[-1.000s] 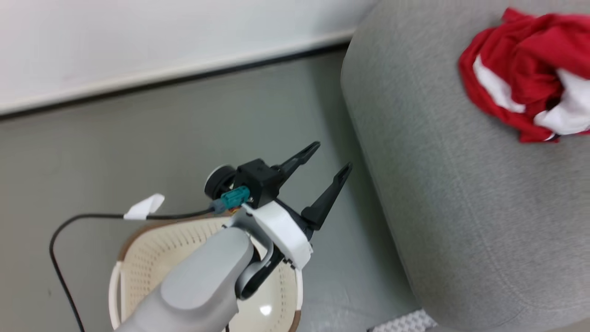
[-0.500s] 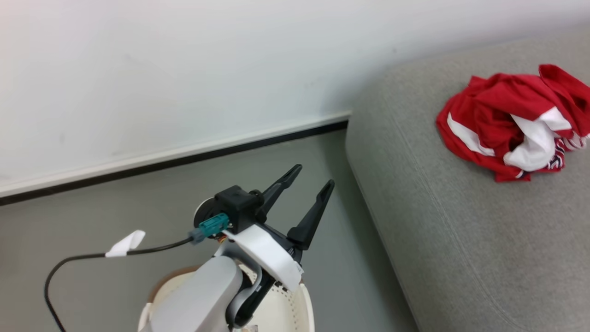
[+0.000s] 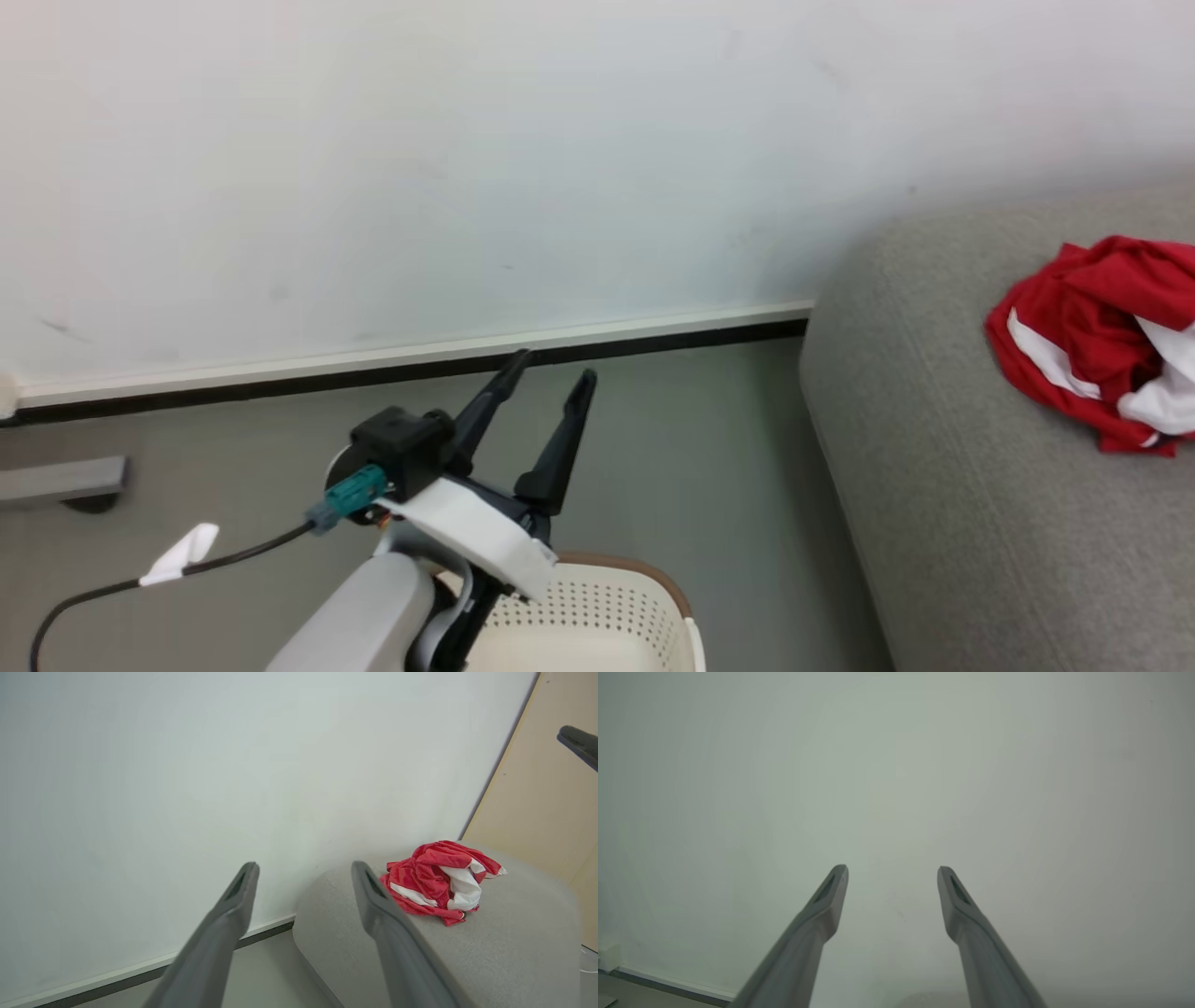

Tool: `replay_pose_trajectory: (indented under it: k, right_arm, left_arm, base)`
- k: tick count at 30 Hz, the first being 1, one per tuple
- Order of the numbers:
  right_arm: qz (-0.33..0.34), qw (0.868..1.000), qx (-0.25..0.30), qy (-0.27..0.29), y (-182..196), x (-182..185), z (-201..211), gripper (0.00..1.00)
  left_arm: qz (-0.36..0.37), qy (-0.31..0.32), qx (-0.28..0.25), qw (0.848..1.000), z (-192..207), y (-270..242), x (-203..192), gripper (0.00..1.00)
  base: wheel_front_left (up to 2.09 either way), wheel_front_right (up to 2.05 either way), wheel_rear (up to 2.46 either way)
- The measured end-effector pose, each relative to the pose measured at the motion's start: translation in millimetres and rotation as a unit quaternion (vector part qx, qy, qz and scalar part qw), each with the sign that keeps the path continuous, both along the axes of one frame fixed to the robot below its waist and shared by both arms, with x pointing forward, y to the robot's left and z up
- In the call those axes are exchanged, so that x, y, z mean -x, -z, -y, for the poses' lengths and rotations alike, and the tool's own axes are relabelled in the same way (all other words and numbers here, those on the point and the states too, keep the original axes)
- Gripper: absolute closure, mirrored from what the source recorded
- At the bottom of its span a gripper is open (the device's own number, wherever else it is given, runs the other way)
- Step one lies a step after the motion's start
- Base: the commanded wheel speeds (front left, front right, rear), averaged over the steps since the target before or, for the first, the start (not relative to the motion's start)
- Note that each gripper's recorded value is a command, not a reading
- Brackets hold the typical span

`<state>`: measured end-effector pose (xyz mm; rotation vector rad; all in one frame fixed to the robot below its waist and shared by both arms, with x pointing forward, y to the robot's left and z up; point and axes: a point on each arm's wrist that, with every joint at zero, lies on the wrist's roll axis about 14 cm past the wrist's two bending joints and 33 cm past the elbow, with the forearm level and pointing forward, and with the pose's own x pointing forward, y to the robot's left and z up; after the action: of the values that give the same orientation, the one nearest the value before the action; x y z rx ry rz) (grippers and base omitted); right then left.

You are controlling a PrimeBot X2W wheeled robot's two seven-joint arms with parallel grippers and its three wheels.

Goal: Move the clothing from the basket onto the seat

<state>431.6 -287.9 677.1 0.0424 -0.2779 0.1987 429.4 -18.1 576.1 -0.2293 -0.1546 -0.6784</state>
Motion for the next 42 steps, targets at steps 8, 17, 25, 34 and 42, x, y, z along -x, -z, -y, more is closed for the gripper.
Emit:
replay_pose_trajectory:
  k: [8, 17, 25, 34, 42]
  right_arm:
    - [0.021, 0.999, -0.033, -0.036, 26, 5, -55, 0.00]
    - [-0.006, 0.997, -0.068, -0.033, 79, 33, -93, 0.00]
    - [-0.043, 0.995, -0.092, -0.002, 120, 59, -106, 0.00]
    - [-0.060, 0.995, -0.084, 0.007, 135, 68, -109, 0.00]
    - [-0.060, 0.996, -0.071, 0.008, 136, 70, -109, 0.00]
  left_arm:
    - [0.005, -0.125, -0.027, 0.992, -81, 5, 2, 0.00]
    - [-0.022, -0.261, -0.017, 0.965, -167, 22, 23, 0.00]
    - [-0.011, -0.333, -0.035, 0.942, -201, 28, 40, 0.00]
    - [-0.033, -0.368, -0.040, 0.928, -211, 49, 58, 0.00]
    - [-0.059, -0.371, -0.045, 0.926, -214, 69, 65, 0.00]
  base:
    - [0.00, 0.00, 0.00]
    - [0.00, 0.00, 0.00]
    - [0.00, 0.00, 0.00]
    - [0.00, 0.00, 0.00]
    - [0.00, 0.00, 0.00]
